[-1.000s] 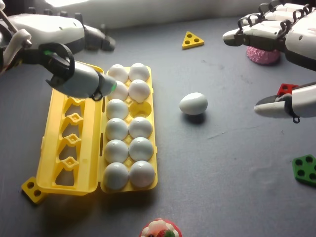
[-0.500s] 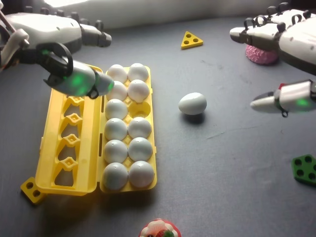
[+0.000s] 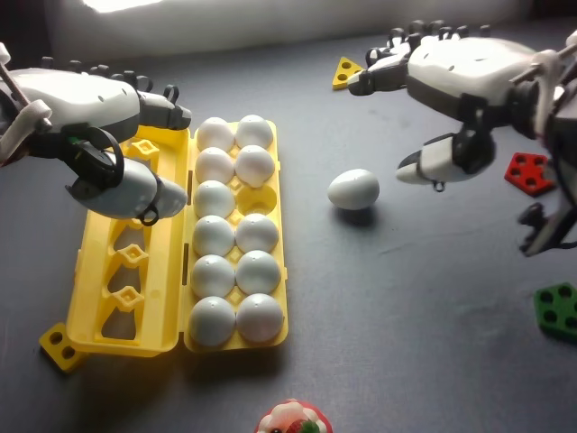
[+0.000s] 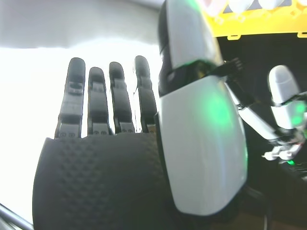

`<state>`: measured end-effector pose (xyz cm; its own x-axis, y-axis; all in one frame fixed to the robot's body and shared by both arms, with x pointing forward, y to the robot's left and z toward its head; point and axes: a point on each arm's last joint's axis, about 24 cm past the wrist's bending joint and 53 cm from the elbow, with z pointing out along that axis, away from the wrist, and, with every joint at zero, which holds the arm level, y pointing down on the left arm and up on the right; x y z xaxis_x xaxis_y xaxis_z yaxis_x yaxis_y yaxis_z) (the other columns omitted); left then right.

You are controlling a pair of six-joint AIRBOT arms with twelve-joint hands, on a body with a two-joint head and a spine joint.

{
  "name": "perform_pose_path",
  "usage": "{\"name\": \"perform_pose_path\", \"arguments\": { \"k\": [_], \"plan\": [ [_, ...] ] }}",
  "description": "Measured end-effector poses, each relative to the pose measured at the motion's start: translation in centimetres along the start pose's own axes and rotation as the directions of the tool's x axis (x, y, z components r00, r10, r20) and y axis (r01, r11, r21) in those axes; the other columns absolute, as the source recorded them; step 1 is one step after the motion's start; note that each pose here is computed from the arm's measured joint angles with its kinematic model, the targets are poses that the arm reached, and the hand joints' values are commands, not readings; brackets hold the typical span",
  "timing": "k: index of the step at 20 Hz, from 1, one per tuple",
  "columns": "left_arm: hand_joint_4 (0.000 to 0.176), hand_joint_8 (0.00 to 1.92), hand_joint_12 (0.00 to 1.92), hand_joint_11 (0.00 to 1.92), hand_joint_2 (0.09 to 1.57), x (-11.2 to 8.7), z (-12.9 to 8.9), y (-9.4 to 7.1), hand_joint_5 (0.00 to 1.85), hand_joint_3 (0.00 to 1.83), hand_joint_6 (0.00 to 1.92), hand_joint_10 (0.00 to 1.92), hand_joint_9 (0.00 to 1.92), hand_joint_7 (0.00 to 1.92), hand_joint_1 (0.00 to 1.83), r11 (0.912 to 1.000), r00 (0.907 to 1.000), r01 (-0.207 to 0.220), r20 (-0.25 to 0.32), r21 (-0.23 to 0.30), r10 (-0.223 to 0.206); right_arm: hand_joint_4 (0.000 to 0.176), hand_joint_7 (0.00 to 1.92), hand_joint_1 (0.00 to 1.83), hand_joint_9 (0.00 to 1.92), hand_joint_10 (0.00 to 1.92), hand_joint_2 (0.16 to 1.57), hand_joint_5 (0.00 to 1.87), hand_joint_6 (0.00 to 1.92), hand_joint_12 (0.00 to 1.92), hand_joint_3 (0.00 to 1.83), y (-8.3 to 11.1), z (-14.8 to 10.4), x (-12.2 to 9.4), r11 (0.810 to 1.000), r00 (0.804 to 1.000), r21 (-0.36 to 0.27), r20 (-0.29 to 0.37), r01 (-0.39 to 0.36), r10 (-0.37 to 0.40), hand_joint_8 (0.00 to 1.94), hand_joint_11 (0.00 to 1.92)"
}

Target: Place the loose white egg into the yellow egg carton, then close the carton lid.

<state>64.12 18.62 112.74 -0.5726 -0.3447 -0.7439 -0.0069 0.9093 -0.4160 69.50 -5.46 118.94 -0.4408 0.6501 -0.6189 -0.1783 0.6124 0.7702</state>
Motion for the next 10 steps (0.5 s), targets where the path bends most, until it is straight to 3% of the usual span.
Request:
{"name": "perform_pose_path", "arguments": {
  "k": [1, 4, 5, 6, 10],
  "plan": [
    [0.043, 0.0, 0.66, 0.0, 1.25, -0.1, 0.0, 0.1, 0.17, 0.0, 0.0, 0.0, 0.17, 0.18, 0.49, 1.0, 1.0, -0.003, 0.002, -0.003, 0.003, 0.006, 0.12, 1.34, 0.04, 0.01, 0.98, 0.43, 0.03, 0.4, 0.0, -0.1, 0.5, 0.3, 0.999, 0.999, 0.013, -0.004, -0.035, 0.035, 0.0, 0.0],
    [0.05, 0.01, 0.66, 0.0, 1.25, -0.2, 0.1, 0.1, 0.16, 0.0, 0.0, 0.01, 0.18, 0.18, 0.47, 1.0, 1.0, -0.003, 0.004, 0.002, 0.003, 0.009, 0.11, 1.33, 0.03, 0.01, 0.99, 0.43, 0.03, 0.39, 0.0, -0.7, 1.7, 0.5, 0.992, 0.993, 0.052, 0.011, -0.118, 0.117, 0.0, 0.0],
    [0.047, 0.0, 0.71, 0.0, 1.24, -0.2, 0.1, 0.0, 0.19, 0.0, 0.01, 0.01, 0.19, 0.19, 0.5, 1.0, 1.0, -0.004, 0.003, 0.006, 0.004, 0.014, 0.11, 1.32, 0.04, 0.01, 0.99, 0.41, 0.02, 0.38, 0.0, -0.8, 1.9, 0.7, 0.99, 0.992, 0.059, 0.013, -0.129, 0.129, 0.0, 0.0],
    [0.05, 0.0, 0.72, 0.0, 1.25, -0.2, 0.1, -0.1, 0.19, 0.0, 0.01, 0.0, 0.19, 0.18, 0.48, 0.9999, 1.0, -0.006, 0.004, 0.009, 0.006, 0.013, 0.09, 1.32, 0.02, 0.0, 0.99, 0.4, 0.01, 0.27, 0.0, -0.8, 2.0, 1.0, 0.988, 0.99, 0.062, 0.009, -0.139, 0.138, 0.0, 0.0],
    [0.051, 0.0, 0.72, 0.0, 1.25, 0.0, 0.0, -0.3, 0.18, 0.0, 0.0, 0.0, 0.18, 0.16, 0.49, 0.9998, 0.9999, -0.013, 0.001, 0.018, 0.013, 0.008, 0.09, 1.33, 0.01, 0.0, 0.99, 0.4, 0.01, 0.22, 0.0, -0.5, 2.4, 2.1, 0.986, 0.988, 0.067, -0.002, -0.151, 0.152, 0.01, 0.0]
  ]
}}
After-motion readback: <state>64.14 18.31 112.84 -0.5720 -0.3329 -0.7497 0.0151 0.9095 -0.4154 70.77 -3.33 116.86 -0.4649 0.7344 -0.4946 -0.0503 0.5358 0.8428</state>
